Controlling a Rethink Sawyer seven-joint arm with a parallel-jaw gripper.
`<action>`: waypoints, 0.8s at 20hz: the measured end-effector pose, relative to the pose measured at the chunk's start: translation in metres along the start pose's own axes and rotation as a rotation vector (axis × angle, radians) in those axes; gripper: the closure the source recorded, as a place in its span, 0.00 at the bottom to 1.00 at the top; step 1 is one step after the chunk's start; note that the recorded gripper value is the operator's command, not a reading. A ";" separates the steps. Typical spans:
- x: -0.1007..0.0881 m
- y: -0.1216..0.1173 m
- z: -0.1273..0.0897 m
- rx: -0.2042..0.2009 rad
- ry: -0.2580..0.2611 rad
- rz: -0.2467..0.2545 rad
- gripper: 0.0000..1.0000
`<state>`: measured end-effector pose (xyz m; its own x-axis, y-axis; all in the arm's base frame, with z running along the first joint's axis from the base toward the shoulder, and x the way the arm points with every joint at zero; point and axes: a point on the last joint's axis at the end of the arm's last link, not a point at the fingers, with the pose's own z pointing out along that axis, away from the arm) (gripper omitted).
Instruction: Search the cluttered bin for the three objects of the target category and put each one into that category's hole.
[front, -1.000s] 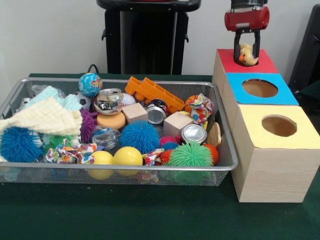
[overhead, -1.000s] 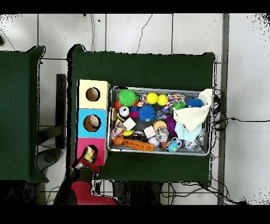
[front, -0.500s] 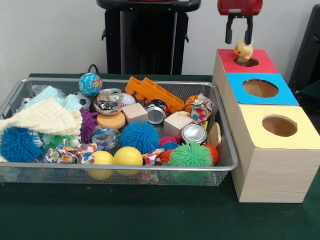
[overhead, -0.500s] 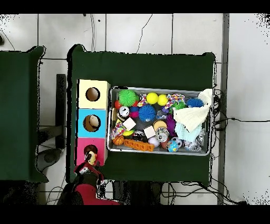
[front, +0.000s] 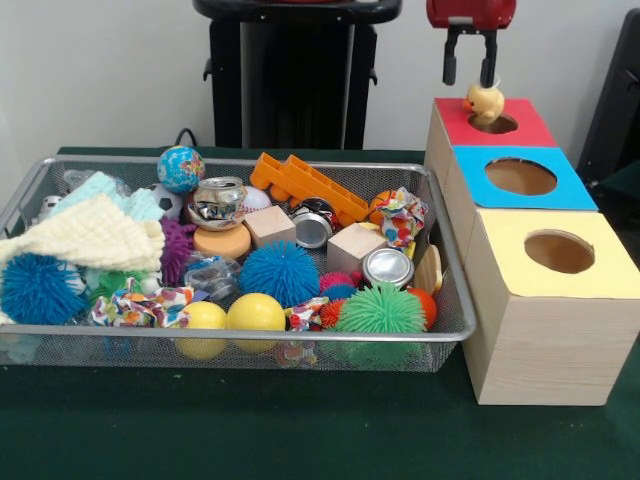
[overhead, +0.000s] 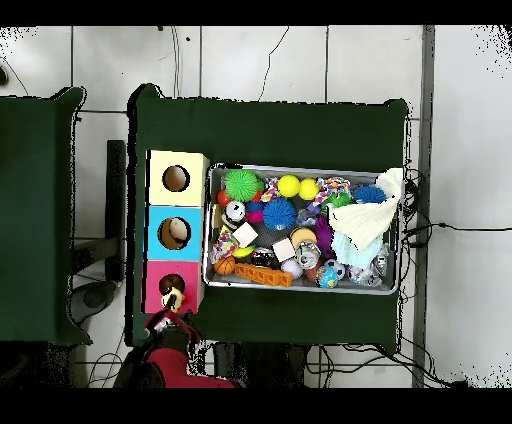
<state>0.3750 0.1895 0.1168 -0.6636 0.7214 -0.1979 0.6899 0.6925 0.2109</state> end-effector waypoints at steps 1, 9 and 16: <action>0.001 0.000 0.001 -0.001 0.000 -0.002 0.00; 0.019 0.007 0.004 -0.032 -0.021 -0.049 0.00; 0.026 0.012 0.002 -0.043 -0.020 -0.070 0.00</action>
<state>0.3663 0.2168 0.1120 -0.7037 0.6712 -0.2331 0.6285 0.7410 0.2363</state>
